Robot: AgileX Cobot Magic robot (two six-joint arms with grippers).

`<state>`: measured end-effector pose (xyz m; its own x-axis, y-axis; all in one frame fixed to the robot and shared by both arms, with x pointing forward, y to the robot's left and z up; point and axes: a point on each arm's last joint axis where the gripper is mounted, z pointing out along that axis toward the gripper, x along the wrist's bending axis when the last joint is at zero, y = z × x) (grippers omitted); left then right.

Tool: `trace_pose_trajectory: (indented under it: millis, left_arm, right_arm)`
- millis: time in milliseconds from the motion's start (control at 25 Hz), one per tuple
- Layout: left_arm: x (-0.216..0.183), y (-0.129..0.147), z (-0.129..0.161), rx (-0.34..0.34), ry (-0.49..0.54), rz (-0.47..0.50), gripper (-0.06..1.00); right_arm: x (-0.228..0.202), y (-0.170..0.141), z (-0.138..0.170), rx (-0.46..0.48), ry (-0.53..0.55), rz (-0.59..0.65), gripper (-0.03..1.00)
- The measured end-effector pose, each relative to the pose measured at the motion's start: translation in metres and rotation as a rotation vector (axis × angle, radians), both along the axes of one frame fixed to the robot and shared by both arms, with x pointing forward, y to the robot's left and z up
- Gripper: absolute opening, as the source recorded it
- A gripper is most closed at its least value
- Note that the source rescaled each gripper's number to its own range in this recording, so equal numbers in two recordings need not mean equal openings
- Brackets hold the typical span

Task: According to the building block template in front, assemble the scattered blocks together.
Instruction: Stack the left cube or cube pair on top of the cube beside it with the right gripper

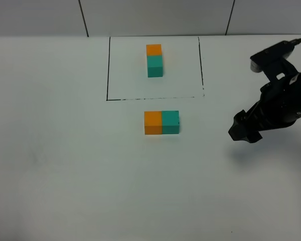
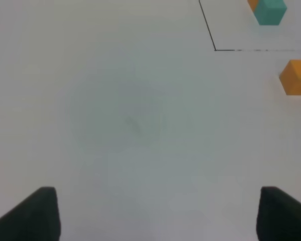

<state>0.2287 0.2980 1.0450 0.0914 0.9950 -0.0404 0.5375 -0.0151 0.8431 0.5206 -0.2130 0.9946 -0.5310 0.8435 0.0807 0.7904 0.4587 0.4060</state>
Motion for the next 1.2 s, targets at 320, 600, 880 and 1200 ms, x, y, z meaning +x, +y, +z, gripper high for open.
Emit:
trace_pose_trajectory:
  millis: [320,600,880,1200]
  left_arm:
    - [0.000,0.000,0.000,0.000,0.000,0.000,0.79]
    - [0.000,0.000,0.000,0.000,0.000,0.000,0.79]
    - [0.000,0.000,0.000,0.000,0.000,0.000,0.79]
    - [0.000,0.000,0.000,0.000,0.000,0.000,0.79]
  right_arm:
    - [0.002,0.011,0.003,-0.041,-0.108,0.054,0.76]
    - [0.038,0.072,0.019,-0.165,-0.135,0.331,0.76]
    - [0.076,0.147,-0.017,-0.290,-0.055,0.731,0.76]
    - [0.089,0.181,-0.056,-0.335,-0.039,0.946,0.75]
